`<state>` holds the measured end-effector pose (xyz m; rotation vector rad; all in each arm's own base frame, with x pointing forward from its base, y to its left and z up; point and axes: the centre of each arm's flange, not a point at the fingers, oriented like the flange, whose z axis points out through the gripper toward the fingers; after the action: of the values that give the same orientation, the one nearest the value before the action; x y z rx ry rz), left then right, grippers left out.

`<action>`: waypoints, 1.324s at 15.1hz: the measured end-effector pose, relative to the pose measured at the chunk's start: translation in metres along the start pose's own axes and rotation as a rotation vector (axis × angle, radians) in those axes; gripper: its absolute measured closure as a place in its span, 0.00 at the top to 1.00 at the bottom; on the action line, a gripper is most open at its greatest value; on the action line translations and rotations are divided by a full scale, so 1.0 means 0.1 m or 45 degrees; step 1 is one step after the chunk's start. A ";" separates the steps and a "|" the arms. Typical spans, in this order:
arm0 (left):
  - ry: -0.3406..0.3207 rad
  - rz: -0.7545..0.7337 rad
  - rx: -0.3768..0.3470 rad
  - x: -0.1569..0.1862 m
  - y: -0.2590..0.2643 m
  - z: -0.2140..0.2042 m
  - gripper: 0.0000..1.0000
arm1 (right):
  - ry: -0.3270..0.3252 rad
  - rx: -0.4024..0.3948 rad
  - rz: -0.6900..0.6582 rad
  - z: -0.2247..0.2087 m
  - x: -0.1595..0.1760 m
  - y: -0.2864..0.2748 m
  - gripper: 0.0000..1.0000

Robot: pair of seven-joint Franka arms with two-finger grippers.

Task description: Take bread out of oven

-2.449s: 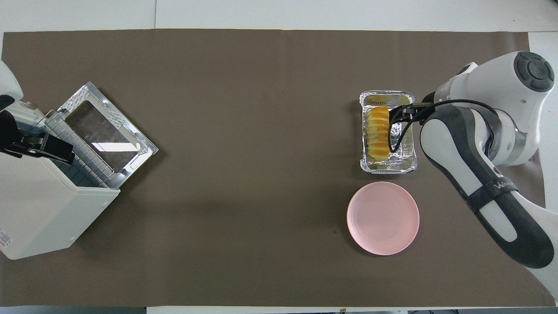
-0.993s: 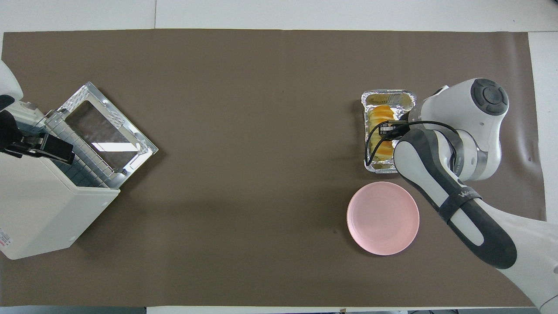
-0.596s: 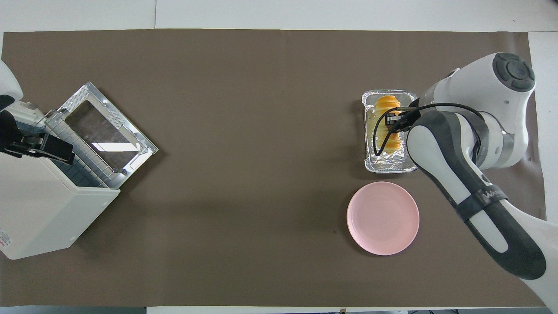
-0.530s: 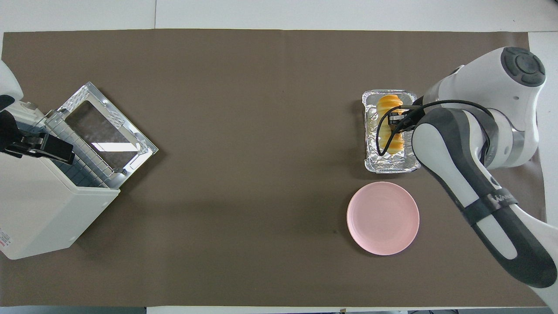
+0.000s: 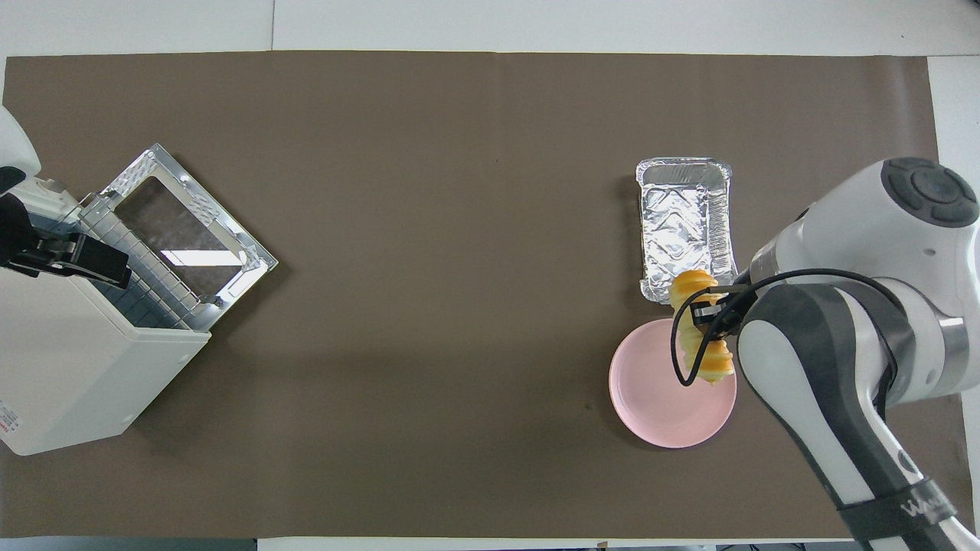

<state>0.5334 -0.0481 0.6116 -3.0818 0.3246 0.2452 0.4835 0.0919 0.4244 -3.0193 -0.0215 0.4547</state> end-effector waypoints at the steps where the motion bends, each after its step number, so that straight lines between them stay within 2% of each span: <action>1: 0.000 0.000 0.000 0.00 0.00 0.00 1.00 | -0.031 0.006 0.010 0.14 -0.15 0.02 0.06; 4: 0.000 0.000 0.000 0.00 0.00 0.00 1.00 | -0.089 0.000 0.028 0.50 -0.49 0.11 0.06; 6: 0.000 0.000 0.000 0.00 0.00 0.00 1.00 | -0.076 -0.005 0.027 0.63 -0.59 0.15 0.06; 12: 0.000 0.000 0.000 0.00 0.00 0.00 1.00 | 0.034 -0.012 0.000 0.82 -0.57 0.09 0.06; 20: 0.000 0.000 0.000 0.00 0.00 0.00 1.00 | 0.047 -0.019 -0.038 1.07 -0.58 -0.04 0.06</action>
<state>0.5334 -0.0481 0.6116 -3.0818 0.3246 0.2452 0.3965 0.1039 0.3395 -3.0366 -0.0677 0.3977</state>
